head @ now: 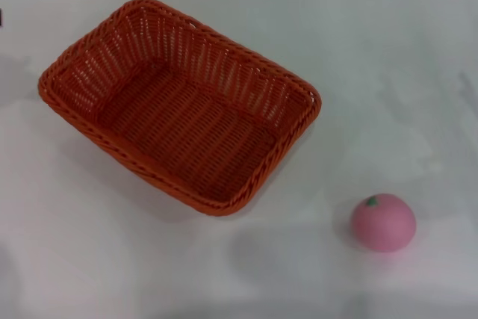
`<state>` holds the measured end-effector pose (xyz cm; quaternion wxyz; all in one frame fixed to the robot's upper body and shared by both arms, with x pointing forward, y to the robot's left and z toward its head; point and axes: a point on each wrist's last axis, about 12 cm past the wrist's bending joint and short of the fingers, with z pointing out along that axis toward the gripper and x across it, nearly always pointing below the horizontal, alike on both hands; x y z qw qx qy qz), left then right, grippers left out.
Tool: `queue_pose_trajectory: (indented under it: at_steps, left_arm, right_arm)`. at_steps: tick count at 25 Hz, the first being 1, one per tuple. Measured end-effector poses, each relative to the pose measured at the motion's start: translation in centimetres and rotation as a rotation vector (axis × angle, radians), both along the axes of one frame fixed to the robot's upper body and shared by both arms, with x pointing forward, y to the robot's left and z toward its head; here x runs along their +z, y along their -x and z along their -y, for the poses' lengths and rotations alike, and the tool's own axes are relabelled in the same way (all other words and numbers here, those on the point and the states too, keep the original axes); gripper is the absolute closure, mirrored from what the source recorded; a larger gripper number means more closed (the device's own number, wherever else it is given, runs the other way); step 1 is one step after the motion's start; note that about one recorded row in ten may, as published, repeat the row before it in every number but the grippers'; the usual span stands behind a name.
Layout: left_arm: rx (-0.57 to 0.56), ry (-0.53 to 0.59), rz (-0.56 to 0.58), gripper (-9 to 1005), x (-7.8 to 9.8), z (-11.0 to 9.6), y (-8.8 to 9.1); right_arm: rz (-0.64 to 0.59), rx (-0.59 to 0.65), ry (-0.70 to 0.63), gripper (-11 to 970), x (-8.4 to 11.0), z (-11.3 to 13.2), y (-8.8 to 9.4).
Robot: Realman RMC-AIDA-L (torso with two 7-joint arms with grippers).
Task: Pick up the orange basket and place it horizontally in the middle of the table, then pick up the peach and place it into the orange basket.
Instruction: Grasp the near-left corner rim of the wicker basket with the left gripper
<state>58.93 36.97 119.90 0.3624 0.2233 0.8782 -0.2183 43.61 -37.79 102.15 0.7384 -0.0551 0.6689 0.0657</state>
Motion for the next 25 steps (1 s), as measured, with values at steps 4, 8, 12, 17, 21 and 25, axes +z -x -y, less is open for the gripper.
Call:
queue_pose_trajectory:
  at_steps: [4,8,12,17,21,25]
  left_arm:
    - [-0.056,-0.051,-0.023,137,-0.1,1.1,-0.5]
    - [-0.119,-0.099,-0.014,137,-1.1,2.7,-0.7]
    - [-0.159,-0.12,-0.002,137,-2.5,4.0,-0.9]
    - [-0.177,-0.128,-0.004,137,-4.4,4.9,-1.1]
    - [-0.171,-0.128,0.001,137,-5.6,5.2,-1.2]
    - [-0.163,-0.128,0.007,137,-6.6,5.3,-1.3]
  right_arm:
    - [0.014,0.008,-0.014,104,0.1,-0.2,0.1]
    - [0.031,0.012,-0.019,107,0.2,-0.3,0.5]
    - [0.033,0.014,-0.025,110,0.2,-0.3,0.6]
    - [0.037,0.019,-0.032,114,0.3,-0.5,0.4]
    - [0.04,0.024,-0.039,117,0.3,-0.7,0.2]
    - [0.048,0.028,-0.041,120,0.4,-0.8,0.2]
